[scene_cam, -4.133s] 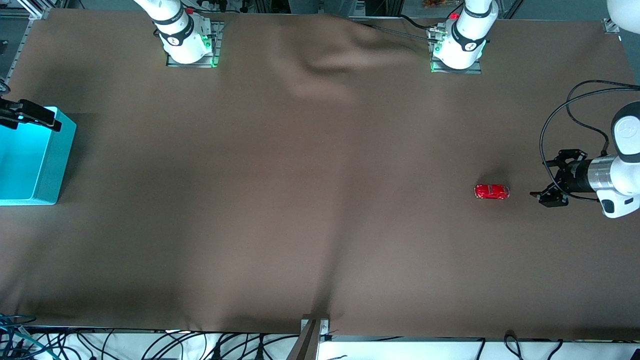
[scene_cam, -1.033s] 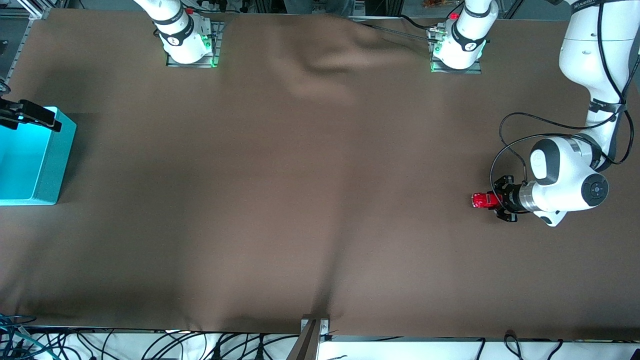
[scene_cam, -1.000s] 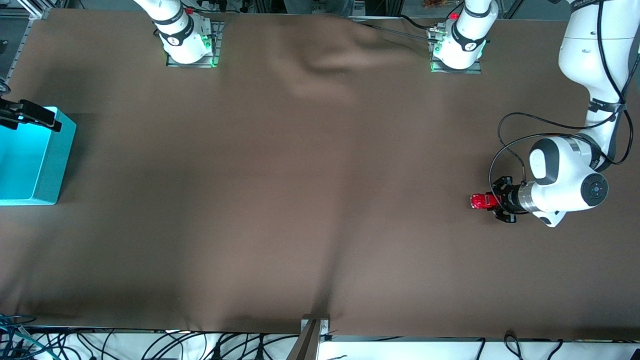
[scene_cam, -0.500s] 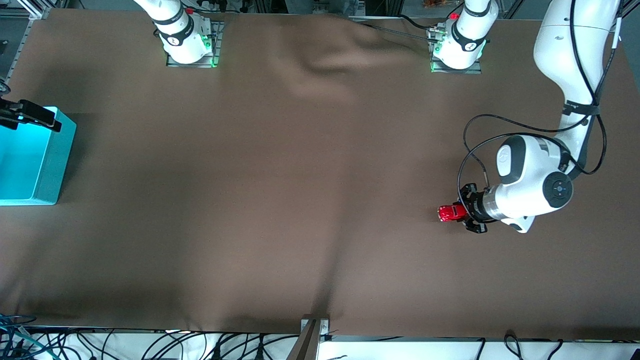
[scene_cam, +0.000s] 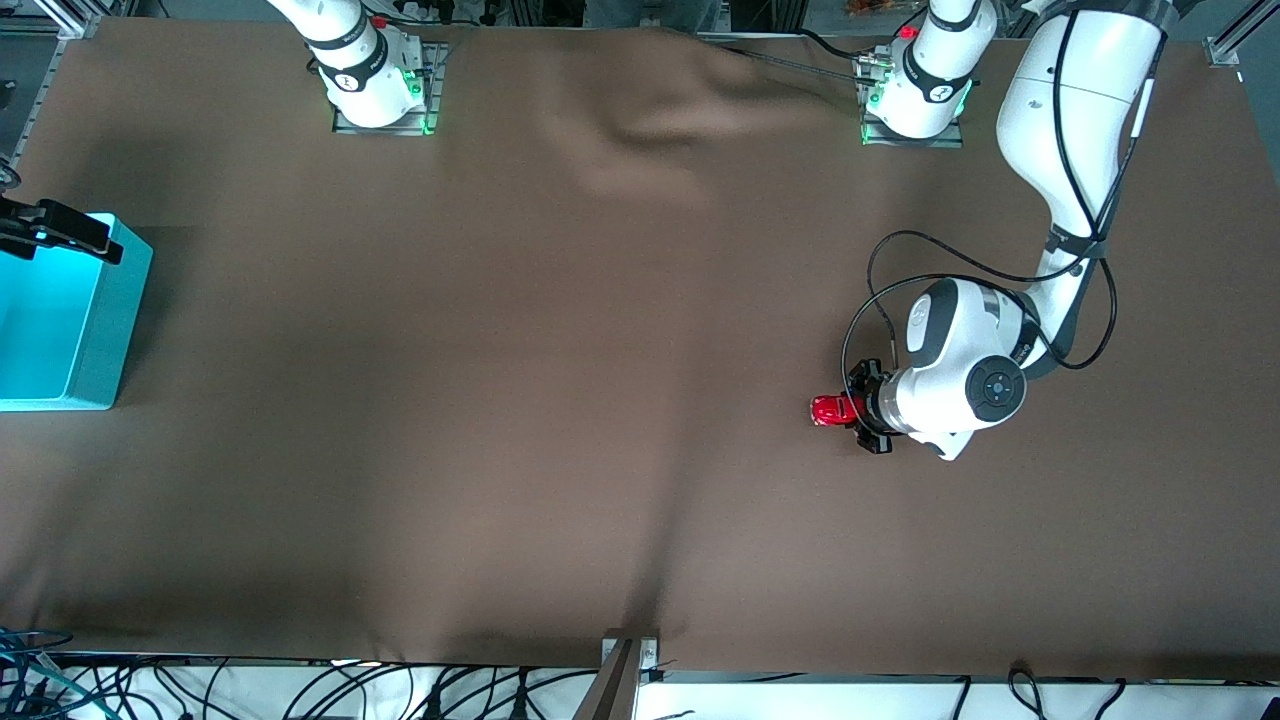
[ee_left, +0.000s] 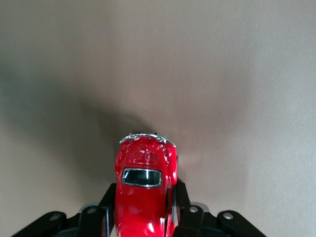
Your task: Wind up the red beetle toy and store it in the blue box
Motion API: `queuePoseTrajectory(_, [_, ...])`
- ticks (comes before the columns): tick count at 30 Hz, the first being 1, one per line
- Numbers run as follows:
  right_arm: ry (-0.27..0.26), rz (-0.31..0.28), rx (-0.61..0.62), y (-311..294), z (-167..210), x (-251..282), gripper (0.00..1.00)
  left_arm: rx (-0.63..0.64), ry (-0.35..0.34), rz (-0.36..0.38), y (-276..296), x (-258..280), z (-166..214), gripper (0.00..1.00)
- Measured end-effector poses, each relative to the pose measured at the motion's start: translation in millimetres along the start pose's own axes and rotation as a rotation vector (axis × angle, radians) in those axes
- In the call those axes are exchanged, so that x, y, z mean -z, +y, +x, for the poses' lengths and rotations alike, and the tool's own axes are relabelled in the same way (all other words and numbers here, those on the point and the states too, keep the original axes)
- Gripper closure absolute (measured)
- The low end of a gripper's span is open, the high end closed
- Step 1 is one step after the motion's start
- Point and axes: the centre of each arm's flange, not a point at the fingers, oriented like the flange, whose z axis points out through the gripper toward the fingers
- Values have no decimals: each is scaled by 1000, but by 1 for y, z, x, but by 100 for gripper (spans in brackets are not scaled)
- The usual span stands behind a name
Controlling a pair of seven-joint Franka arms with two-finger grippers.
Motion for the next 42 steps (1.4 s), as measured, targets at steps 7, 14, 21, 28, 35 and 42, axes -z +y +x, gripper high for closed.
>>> queuePoseTrajectory(7, [0, 0, 0, 0, 0, 0, 0, -20, -8, 4, 2, 2, 17, 49])
queuePoseTrajectory(14, [0, 0, 0, 0, 0, 0, 0, -23, -21, 5, 5, 6, 38, 49])
queuePoseTrajectory(21, [0, 0, 0, 0, 0, 0, 0, 12, -35, 1, 8, 12, 75, 49])
queuePoseTrajectory(28, [0, 0, 0, 0, 0, 0, 0, 41, -43, -2, 9, 16, 100, 49])
queuePoseTrajectory(35, [0, 0, 0, 0, 0, 0, 0, 47, -47, -4, 9, 18, 111, 49])
queuePoseTrajectory(42, [0, 0, 0, 0, 0, 0, 0, 15, -51, -5, 9, 19, 123, 49])
